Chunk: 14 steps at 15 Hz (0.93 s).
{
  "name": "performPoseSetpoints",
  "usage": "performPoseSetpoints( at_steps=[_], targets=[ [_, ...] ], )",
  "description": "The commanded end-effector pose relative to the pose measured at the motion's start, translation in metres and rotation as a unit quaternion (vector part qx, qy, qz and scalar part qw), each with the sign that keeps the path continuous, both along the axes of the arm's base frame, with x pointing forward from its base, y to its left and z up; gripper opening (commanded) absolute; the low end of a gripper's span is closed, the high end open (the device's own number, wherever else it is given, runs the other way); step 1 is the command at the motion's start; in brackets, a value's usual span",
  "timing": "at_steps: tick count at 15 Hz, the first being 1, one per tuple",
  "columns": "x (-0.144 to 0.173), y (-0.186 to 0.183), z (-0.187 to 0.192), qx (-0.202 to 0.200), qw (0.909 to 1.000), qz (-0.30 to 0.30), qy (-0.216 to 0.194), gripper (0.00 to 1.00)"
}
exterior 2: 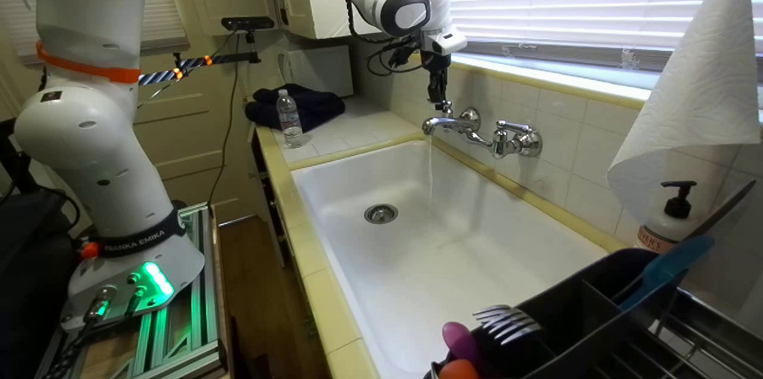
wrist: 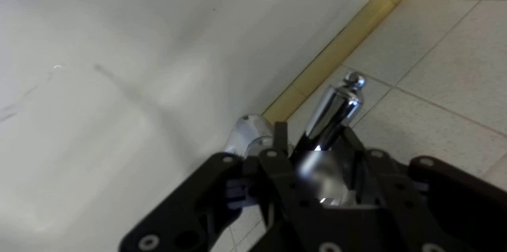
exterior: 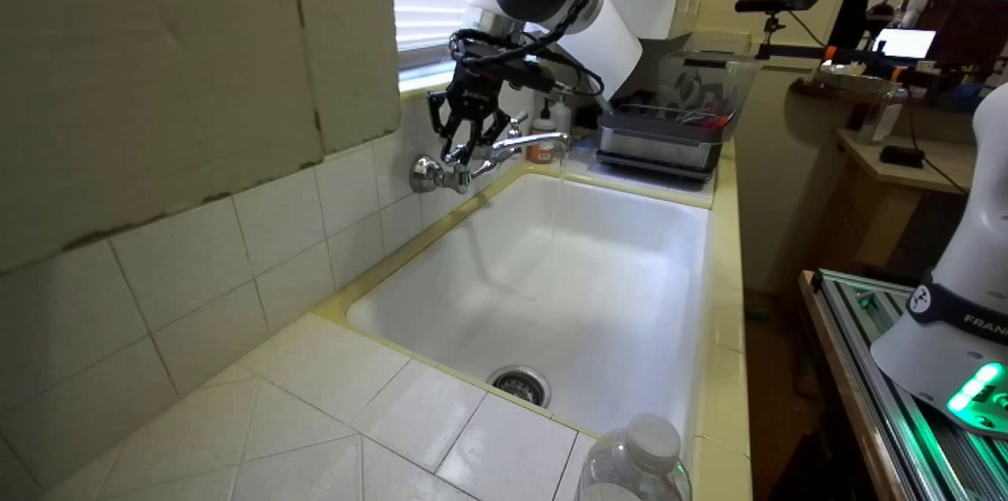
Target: Open the kitchen faucet with the left handle
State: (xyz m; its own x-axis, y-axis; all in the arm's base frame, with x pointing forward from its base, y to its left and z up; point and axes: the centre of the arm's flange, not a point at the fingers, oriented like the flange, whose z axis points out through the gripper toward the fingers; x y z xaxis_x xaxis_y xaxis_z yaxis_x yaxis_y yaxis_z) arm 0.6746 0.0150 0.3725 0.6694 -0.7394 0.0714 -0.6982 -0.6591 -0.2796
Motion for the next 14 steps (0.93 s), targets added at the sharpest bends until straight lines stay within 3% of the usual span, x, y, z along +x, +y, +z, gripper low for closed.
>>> performPoseSetpoints(
  at_steps=[1, 14],
  targets=[
    [0.0059, 0.0081, -0.0042, 0.002, 0.9998, 0.019, 0.01, 0.07],
    [-0.0011, 0.0069, -0.0036, -0.013, 0.9983, 0.051, 0.025, 0.05]
  ],
)
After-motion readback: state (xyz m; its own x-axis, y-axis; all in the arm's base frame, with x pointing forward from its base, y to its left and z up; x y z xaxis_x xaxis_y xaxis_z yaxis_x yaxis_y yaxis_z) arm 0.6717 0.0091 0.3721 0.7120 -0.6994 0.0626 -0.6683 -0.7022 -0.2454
